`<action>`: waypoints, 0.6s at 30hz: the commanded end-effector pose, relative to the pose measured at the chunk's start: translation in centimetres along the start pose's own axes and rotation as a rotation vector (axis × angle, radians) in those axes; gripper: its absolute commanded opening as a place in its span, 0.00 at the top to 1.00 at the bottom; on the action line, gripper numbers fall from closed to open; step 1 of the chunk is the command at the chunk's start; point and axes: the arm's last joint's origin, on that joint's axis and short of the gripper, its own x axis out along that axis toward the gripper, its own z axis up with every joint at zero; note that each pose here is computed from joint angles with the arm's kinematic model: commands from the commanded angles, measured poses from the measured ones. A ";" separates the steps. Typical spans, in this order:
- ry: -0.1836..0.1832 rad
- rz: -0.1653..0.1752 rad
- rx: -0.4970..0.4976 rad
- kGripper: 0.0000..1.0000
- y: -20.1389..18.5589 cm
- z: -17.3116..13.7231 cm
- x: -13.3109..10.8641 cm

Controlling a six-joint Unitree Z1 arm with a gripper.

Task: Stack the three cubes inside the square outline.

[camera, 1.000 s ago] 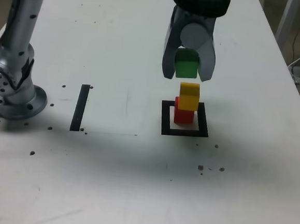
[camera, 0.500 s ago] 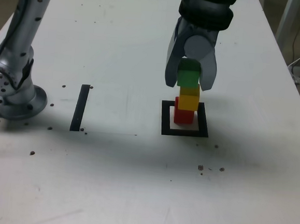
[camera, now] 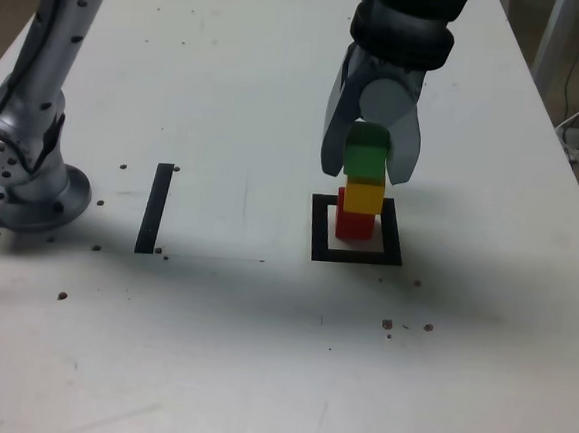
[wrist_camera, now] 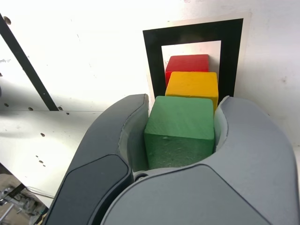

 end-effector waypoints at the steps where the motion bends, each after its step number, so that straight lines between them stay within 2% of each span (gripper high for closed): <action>1: 0.011 -0.004 0.002 0.46 0.1 0.1 0.2; 4: 0.012 -0.005 0.007 0.12 0.2 0.1 0.3; 6: 0.013 -0.005 0.008 0.02 0.2 0.1 0.3; 14: 0.016 -0.005 0.008 0.01 0.2 0.0 0.4; 18: -0.002 0.007 0.008 0.01 0.2 -0.5 -0.1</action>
